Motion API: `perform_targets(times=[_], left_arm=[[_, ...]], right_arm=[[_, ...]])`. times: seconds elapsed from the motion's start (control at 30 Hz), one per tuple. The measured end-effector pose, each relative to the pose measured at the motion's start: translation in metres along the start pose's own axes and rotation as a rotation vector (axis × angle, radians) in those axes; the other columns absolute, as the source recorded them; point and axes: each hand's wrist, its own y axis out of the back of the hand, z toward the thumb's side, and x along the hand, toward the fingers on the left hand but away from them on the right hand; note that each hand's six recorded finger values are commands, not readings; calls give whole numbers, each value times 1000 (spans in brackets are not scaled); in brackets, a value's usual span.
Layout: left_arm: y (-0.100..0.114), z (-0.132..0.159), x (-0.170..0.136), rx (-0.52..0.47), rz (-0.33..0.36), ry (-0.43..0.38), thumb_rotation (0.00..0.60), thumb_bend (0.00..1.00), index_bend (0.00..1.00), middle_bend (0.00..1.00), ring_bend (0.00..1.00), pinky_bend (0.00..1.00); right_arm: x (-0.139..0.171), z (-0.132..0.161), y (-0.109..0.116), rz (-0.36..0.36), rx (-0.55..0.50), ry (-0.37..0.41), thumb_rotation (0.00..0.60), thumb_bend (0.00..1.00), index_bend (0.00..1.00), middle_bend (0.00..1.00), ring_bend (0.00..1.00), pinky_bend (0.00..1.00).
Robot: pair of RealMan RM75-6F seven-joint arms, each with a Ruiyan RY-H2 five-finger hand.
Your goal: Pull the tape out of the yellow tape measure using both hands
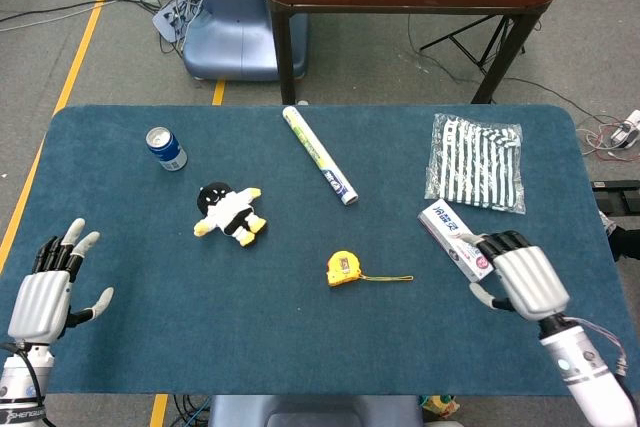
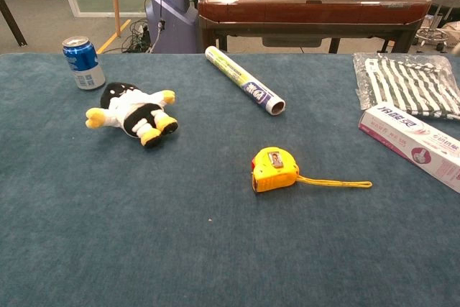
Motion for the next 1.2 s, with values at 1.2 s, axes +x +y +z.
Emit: perform_targets(times=[1.2], left_arm=[[2, -6, -9, -22, -9, 10, 600, 262, 124, 0, 0, 0]], right_arm=[[-157, 160, -101, 248, 166, 233, 600, 304, 146, 258, 196, 217]])
